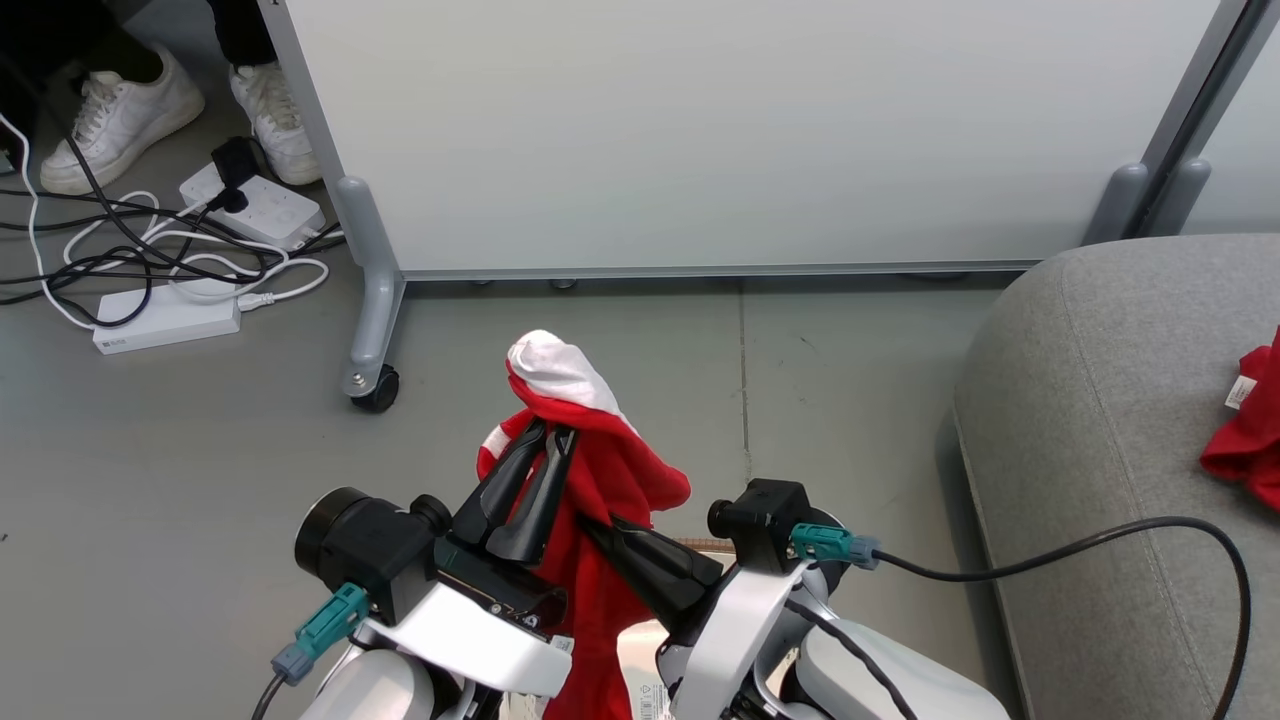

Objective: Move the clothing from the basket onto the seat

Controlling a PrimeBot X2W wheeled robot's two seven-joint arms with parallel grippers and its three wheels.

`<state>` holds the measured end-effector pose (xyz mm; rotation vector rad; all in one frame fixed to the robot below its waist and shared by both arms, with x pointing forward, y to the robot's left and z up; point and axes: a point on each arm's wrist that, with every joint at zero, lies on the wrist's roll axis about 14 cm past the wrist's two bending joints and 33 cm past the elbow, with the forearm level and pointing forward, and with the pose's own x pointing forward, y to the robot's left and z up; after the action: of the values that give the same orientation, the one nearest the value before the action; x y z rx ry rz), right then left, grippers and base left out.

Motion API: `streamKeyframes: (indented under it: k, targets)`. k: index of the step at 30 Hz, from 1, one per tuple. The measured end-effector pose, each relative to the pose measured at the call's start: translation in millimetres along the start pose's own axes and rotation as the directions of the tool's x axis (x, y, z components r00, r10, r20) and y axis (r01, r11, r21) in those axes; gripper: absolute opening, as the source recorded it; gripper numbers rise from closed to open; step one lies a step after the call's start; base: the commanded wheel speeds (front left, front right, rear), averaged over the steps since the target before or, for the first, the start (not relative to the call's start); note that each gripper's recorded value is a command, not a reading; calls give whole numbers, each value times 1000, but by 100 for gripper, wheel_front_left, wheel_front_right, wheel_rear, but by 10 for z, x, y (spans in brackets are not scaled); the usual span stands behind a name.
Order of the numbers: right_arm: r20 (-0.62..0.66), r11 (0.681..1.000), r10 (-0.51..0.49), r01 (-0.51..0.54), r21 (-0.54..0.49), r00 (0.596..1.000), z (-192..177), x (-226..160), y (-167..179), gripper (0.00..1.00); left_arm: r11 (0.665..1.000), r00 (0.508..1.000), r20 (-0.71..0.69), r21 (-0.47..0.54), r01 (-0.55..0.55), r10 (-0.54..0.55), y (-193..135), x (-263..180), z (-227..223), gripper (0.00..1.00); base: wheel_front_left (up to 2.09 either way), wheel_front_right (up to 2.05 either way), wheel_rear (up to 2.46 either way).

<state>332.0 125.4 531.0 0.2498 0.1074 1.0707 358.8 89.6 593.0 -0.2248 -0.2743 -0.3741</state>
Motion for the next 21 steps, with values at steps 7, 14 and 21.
streamKeyframes:
  k: [7, 14, 21]
  targets:
    - [96, 997, -80, 78, 25, 992, 257, -34, -253, 0, 1000, 1000, 1, 0, 30, -30, -71, 26, -2, 100, 0, 0, 0]
    - [214, 974, -226, 224, 33, 950, 625, -208, -723, 0, 995, 994, -24, -12, 103, -103, -241, 47, -74, 100, 0, 0, 0]
    - [262, 925, -372, 378, 27, 891, 738, -500, -1179, 0, 978, 966, -154, -18, 209, -210, -450, -90, -398, 100, 0, 0, 0]
